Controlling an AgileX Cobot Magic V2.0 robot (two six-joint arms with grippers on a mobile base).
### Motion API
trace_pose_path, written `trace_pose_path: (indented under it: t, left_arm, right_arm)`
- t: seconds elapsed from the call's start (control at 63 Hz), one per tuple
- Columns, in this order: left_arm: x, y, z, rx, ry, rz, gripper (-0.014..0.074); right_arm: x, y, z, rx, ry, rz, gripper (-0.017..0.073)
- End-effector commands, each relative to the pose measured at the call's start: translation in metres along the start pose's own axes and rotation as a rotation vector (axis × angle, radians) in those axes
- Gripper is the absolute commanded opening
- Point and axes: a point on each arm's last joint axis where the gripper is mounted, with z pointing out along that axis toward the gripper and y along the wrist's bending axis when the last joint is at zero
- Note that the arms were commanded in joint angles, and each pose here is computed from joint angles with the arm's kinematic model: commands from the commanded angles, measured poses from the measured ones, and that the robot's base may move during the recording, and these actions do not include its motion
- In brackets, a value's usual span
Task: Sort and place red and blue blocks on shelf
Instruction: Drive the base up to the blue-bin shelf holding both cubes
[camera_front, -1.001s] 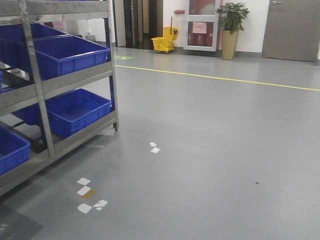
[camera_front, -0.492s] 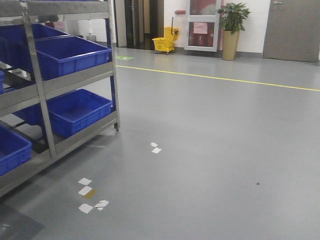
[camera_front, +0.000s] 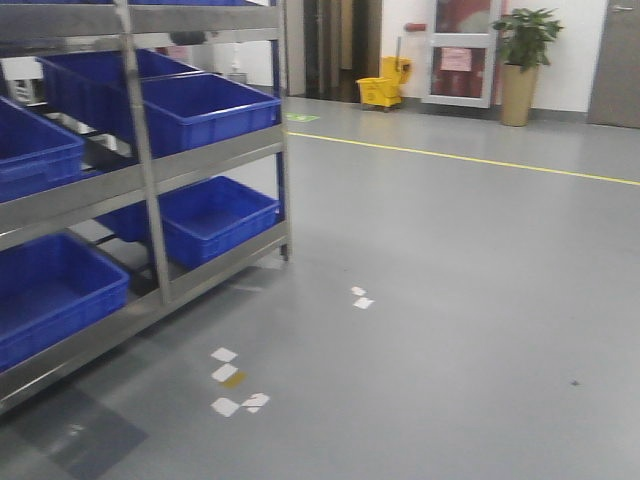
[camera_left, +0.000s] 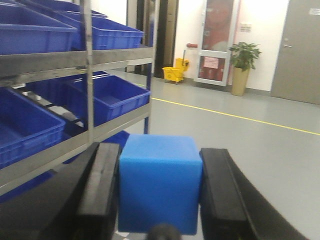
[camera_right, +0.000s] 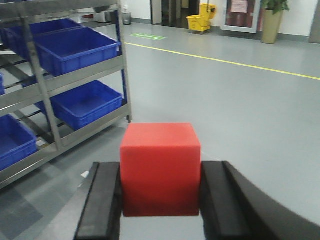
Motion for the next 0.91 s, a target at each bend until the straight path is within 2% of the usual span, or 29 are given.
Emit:
trace_pose_path:
  t: [0.0,0.889]
  left_arm:
    - [-0.0183,-0.0011,-0.0010,0.006,-0.118,-0.009,0.0321]
    - [-0.0183,-0.0011,-0.0010,0.006,-0.118,-0.009,0.0321]
  right_arm:
    - [-0.0170,0.0008,-0.0019,0.000,-0.113,-0.005,0.0375]
    - [-0.0170,0.0008,-0.0019,0.000,-0.113,-0.005,0.0375]
